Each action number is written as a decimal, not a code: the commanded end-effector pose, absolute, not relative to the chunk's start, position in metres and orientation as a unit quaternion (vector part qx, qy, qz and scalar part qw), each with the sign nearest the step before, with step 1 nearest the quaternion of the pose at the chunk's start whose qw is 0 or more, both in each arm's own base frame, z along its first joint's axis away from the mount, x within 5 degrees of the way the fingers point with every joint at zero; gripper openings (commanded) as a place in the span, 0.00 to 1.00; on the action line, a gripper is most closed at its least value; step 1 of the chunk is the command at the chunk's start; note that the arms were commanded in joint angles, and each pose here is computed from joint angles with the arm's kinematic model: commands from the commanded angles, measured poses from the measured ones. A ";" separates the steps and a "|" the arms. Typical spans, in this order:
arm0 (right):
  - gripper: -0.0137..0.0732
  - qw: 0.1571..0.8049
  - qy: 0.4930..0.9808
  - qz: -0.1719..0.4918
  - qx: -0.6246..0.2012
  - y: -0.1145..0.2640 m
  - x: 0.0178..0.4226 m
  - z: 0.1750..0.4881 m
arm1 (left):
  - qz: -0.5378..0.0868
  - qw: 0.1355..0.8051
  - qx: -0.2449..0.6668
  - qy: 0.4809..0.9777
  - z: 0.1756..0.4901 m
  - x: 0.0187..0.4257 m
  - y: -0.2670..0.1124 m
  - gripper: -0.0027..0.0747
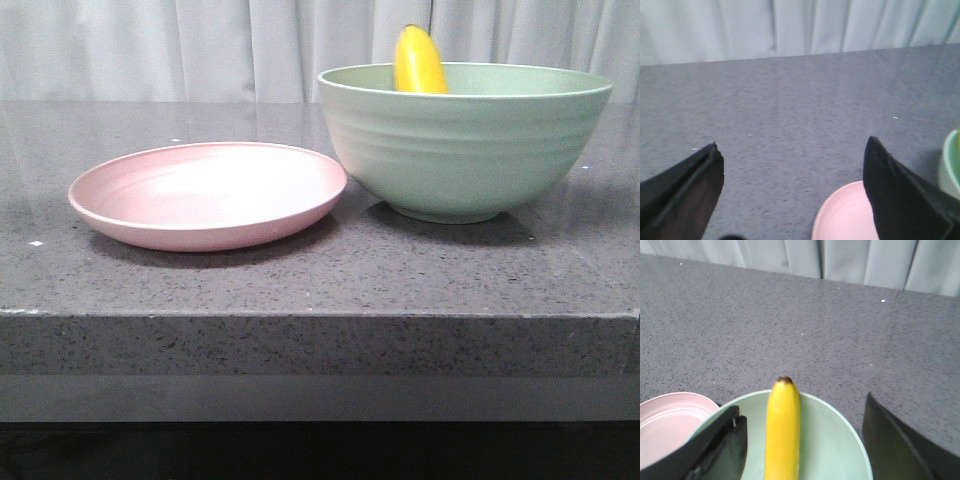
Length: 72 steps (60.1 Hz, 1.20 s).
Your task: Transfer banana from pink plate to green bowl
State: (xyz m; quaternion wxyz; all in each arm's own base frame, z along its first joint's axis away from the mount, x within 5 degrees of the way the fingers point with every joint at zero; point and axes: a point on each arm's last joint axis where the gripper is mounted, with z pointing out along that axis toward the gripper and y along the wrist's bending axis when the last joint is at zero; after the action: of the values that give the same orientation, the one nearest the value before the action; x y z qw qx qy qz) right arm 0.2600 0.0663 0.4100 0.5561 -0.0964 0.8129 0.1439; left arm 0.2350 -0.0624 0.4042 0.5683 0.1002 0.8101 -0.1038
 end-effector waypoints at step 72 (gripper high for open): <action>0.06 0.669 0.728 0.142 -0.050 0.032 0.126 0.371 | -0.054 0.637 0.043 0.768 0.372 0.149 -0.019 0.01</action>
State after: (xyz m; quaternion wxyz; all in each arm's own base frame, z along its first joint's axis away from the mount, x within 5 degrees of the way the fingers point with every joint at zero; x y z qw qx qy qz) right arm 0.1268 0.0358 0.3550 0.6289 -0.0636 0.7606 0.1478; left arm 0.1465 -0.0195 0.3571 0.5973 0.0501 0.7986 -0.0547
